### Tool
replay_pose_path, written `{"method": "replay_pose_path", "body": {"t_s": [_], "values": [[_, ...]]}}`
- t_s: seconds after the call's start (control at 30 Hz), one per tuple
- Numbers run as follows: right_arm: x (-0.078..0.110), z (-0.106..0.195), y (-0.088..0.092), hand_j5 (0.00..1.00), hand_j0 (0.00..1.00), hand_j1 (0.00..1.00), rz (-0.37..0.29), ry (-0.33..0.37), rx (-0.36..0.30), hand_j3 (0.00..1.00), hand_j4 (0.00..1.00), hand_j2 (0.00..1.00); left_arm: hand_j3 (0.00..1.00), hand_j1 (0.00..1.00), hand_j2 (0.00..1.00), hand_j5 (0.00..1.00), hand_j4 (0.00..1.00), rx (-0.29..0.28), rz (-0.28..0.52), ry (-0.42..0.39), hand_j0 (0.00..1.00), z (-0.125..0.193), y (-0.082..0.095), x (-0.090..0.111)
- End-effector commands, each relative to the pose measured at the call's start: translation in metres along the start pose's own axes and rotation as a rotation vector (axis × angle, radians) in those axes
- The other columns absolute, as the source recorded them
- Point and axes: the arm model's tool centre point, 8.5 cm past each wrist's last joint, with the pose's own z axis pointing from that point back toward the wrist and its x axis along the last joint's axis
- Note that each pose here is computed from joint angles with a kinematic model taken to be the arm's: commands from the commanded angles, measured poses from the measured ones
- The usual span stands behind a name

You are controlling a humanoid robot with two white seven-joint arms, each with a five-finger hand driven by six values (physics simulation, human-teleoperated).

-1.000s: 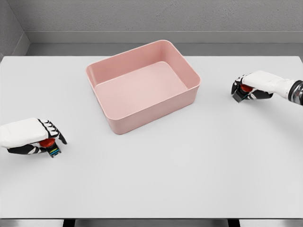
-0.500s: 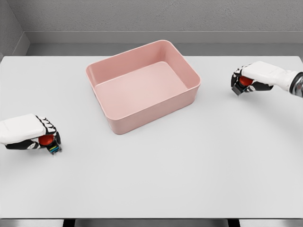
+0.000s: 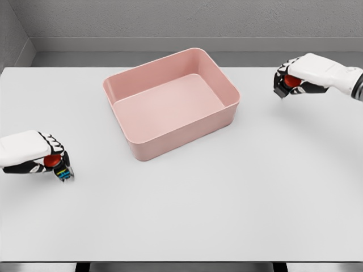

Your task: Put the industrial switch in the basket with both arms

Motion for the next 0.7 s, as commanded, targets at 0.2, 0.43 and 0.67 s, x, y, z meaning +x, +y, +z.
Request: {"method": "replay_pose_path", "body": {"t_s": [0.2, 0.43, 0.67], "values": [[0.028, -0.009, -0.027, 0.44, 0.44, 0.44, 0.057, -0.087, -0.056, 0.44, 0.44, 0.44, 0.53, 0.53, 0.53, 0.53, 0.53, 0.052, 0.003, 0.015, 0.53, 0.007, 0.016, -0.005], [0.033, -0.014, -0.039, 0.44, 0.44, 0.44, 0.07, -0.104, -0.08, 0.44, 0.44, 0.44, 0.53, 0.53, 0.53, 0.53, 0.53, 0.072, -0.006, 0.011, 0.53, 0.005, 0.023, -0.005], [0.055, -0.029, -0.048, 0.44, 0.44, 0.44, 0.085, -0.168, -0.11, 0.44, 0.44, 0.44, 0.53, 0.53, 0.53, 0.53, 0.53, 0.089, -0.011, 0.006, 0.53, 0.004, 0.029, -0.004]]}}
